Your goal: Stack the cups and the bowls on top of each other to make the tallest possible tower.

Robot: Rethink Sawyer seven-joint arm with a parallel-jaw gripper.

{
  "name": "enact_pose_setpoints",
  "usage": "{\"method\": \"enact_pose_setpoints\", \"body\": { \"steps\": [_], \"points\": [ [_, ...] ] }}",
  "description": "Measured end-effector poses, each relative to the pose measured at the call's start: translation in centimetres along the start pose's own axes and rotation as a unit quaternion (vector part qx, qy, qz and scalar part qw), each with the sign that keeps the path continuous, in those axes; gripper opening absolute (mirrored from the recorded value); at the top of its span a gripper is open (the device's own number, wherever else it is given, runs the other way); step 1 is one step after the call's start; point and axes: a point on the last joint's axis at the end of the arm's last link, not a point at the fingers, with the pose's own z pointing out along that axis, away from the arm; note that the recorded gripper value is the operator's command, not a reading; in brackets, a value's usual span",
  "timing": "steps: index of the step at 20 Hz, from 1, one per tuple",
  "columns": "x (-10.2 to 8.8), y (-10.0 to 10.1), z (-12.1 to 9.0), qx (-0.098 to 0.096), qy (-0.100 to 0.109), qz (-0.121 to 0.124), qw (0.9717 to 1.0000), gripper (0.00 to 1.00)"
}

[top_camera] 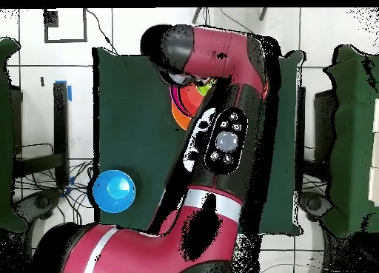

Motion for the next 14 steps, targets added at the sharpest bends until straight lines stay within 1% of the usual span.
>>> {"method": "enact_pose_setpoints", "body": {
  "steps": [6, 14],
  "points": [
    [0.1, -0.1, 0.1, 0.001, 0.001, 0.0, 1.0, 0.0],
    [0.4, -0.4, 1.1, 0.001, 0.0, 0.002, 1.0, 0.0]
  ]
}}
